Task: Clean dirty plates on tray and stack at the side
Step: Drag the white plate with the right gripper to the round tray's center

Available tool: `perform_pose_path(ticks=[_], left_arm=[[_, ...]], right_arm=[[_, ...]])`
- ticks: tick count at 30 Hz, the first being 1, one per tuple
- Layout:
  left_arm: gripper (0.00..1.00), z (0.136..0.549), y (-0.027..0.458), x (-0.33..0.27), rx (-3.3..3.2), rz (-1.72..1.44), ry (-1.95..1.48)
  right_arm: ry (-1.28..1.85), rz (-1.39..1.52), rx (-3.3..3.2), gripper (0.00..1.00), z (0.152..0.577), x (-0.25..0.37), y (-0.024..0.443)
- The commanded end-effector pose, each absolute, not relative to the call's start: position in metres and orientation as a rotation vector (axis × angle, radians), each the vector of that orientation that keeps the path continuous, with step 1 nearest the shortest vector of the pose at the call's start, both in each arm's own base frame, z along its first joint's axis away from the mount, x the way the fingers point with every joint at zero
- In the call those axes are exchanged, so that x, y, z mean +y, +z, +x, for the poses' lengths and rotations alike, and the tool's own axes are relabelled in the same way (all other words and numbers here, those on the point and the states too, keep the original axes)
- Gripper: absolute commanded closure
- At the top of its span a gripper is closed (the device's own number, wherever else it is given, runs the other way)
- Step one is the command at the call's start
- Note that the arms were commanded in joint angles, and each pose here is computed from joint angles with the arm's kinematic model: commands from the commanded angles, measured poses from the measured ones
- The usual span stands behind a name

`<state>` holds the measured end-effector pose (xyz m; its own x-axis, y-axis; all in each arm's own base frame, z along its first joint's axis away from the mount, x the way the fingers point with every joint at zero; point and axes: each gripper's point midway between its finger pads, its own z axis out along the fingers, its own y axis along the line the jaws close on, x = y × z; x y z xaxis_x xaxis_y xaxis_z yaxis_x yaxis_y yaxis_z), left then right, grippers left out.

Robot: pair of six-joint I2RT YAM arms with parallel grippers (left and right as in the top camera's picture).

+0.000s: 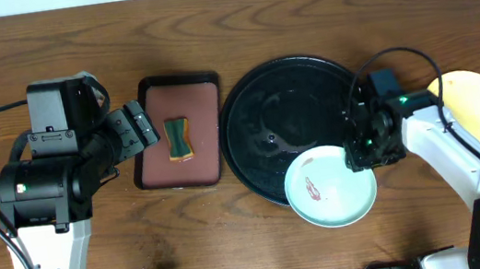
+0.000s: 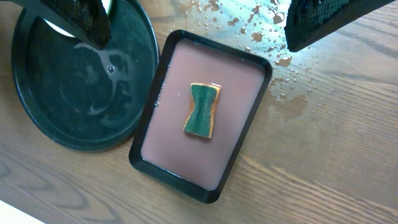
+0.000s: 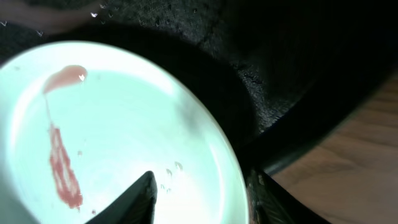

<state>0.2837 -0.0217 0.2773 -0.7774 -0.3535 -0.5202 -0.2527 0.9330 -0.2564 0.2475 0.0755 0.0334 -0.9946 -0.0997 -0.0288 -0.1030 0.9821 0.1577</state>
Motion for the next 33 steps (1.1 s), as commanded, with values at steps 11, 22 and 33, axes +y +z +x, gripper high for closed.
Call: perform_pose_path(ticks=[11, 22, 33], left_arm=[[0.09, 0.284, 0.281, -0.02, 2.494, -0.426, -0.226], [0.1, 0.284, 0.281, -0.021, 2.494, -0.425, -0.227], [0.09, 0.284, 0.281, -0.02, 2.494, -0.426, -0.226]], right_arm=[[0.301, -0.097, 2.802, 0.99, 0.313, 0.089, 0.034], [0.207, -0.397, 2.618, 0.43, 0.345, 0.089, 0.049], [0.699, 0.157, 2.706, 0.38, 0.352, 0.088, 0.12]])
